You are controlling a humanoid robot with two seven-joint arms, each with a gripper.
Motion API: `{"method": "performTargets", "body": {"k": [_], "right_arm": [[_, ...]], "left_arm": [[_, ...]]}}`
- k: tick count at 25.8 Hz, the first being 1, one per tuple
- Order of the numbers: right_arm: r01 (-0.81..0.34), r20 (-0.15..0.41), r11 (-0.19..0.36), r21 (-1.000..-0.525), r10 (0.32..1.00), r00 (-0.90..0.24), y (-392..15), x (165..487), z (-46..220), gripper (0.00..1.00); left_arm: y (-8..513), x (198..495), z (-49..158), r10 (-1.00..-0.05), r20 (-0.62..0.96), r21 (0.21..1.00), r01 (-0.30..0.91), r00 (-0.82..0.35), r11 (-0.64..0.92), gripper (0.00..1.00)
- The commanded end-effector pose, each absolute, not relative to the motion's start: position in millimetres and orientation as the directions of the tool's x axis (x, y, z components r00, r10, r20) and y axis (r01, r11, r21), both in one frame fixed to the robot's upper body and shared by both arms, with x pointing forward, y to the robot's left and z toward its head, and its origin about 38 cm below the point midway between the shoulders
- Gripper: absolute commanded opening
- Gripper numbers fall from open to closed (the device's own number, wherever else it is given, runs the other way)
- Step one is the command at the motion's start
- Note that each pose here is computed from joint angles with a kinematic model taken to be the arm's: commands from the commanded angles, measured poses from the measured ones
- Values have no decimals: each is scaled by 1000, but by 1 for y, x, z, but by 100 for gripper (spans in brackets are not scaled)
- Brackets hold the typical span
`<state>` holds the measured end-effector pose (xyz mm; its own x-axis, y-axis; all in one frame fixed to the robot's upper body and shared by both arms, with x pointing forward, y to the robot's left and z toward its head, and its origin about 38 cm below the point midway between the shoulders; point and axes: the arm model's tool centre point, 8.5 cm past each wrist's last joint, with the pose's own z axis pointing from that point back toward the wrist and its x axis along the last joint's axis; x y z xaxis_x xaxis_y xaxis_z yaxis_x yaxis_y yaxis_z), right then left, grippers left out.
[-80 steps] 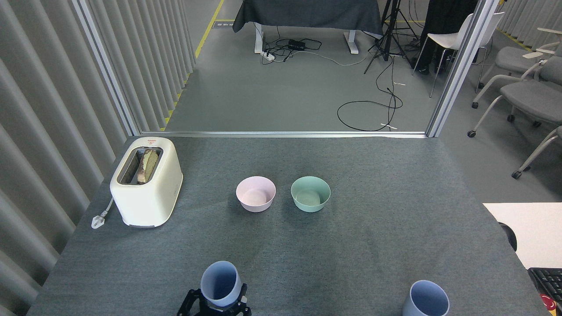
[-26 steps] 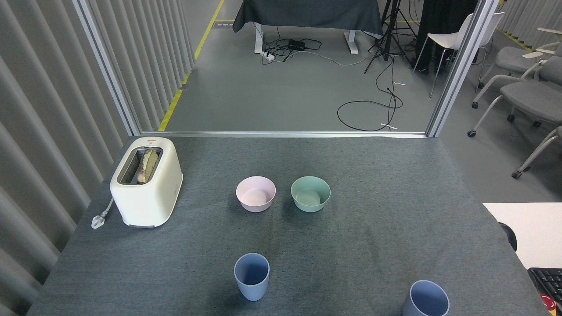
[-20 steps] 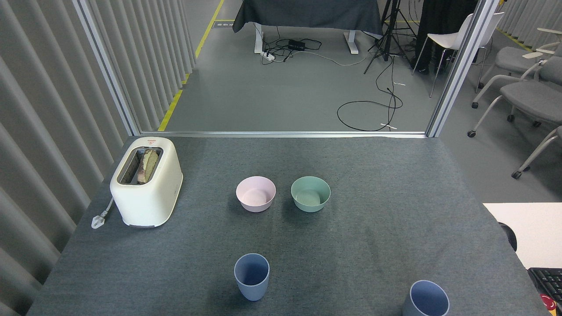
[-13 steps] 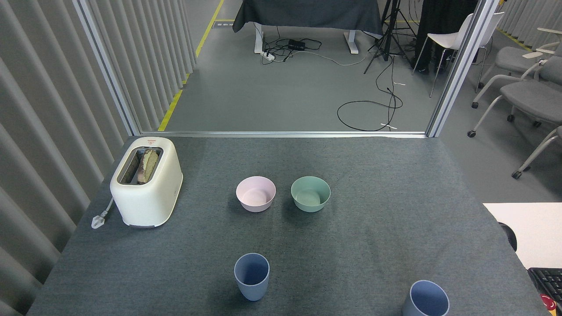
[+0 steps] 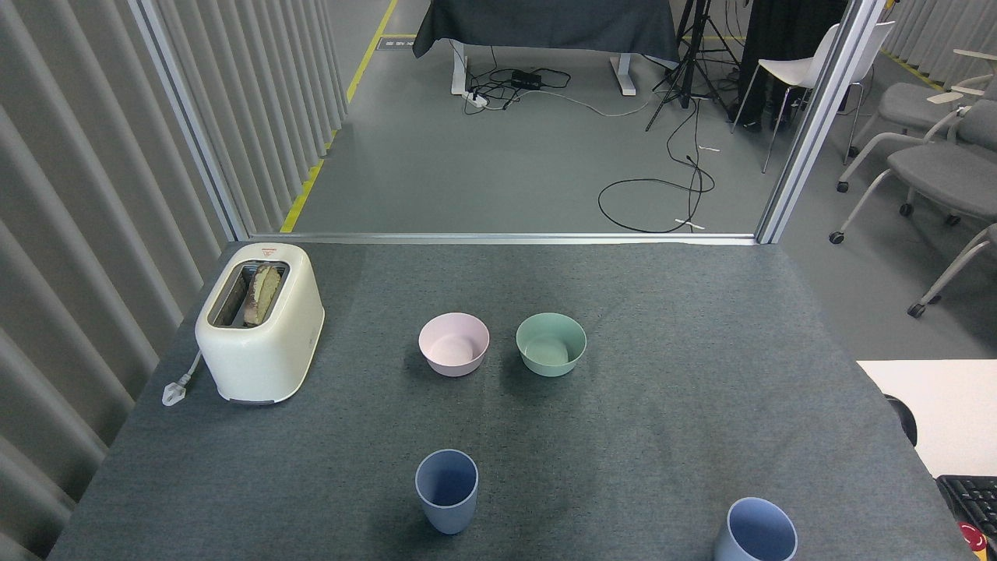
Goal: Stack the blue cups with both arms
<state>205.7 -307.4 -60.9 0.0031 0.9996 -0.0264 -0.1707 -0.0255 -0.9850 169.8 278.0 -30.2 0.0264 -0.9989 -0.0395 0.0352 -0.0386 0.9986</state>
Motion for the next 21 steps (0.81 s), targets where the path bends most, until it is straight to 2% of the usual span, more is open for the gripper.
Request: {"method": "performTargets", "body": {"k": [1, 21], "right_arm": [[-167, -12, -18, -986, 999, -33, -295, 214, -63, 100], [-142, -20, -27, -990, 999, -46, -297, 251, -59, 100]], "left_arm": [[278, 170, -30, -999, -39, 999, 35, 27, -38, 100], [277, 171, -30, -999, -38, 999, 33, 28, -37, 100]]}}
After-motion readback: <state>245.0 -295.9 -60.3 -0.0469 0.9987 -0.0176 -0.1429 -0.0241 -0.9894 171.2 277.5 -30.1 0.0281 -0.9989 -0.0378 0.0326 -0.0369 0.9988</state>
